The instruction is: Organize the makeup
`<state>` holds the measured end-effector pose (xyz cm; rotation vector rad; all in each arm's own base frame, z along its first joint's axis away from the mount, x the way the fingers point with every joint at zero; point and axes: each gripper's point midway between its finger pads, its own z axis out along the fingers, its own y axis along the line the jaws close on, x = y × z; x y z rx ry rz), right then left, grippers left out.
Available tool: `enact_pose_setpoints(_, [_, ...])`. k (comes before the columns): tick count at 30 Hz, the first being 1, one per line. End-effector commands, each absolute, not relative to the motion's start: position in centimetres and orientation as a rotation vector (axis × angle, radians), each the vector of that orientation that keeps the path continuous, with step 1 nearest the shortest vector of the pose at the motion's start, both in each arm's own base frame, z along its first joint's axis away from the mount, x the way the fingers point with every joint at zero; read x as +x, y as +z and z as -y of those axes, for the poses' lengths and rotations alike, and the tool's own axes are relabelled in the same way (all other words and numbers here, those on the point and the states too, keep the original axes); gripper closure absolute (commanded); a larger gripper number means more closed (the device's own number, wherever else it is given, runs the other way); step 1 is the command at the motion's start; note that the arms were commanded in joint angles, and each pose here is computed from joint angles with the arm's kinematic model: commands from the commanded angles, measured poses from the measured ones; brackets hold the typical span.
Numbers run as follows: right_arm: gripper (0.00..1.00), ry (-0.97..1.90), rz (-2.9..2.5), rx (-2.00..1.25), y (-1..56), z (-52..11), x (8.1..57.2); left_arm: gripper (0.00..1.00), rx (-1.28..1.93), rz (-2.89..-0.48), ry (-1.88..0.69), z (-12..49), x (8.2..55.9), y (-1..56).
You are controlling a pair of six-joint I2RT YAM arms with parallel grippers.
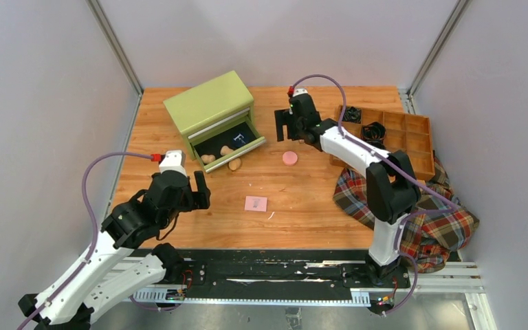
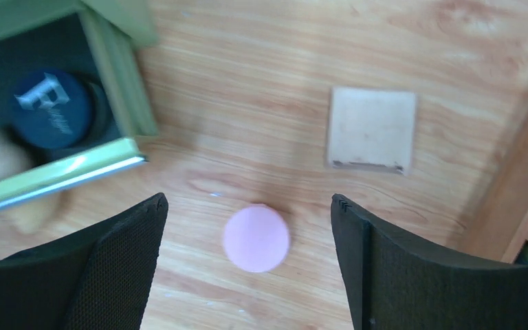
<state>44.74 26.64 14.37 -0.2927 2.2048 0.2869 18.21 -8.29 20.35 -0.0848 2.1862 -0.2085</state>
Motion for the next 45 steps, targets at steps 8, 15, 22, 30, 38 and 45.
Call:
enact_pose_setpoints(8, [0.05,0.168,-2.511,-0.400,4.6,-24.0,41.3,0.13,-0.050,-2.200,-0.242,10.0,19.3,19.6])
enact_pose_setpoints(15, [0.13,0.153,-2.579,-0.423,1.9,-23.8,40.5,0.13,-0.052,-2.195,-0.257,10.1,19.2,19.8])
enact_pose_setpoints(22, [0.52,0.179,-2.607,-0.423,1.3,-23.9,39.7,0.13,-0.054,-2.198,-0.257,10.1,19.2,19.7])
enact_pose_setpoints(30, [0.72,0.281,-2.473,-0.410,7.8,-24.9,39.8,0.13,-0.057,-2.197,-0.248,10.1,19.4,19.8])
enact_pose_setpoints(38, [0.72,0.456,-2.260,-0.475,15.0,-30.6,39.8,0.13,-0.107,-2.167,-0.240,9.5,19.5,20.5])
enact_pose_setpoints(45, [0.68,0.525,-2.224,-0.512,14.6,-36.7,42.4,0.13,-0.115,-2.159,-0.247,8.9,18.8,21.2])
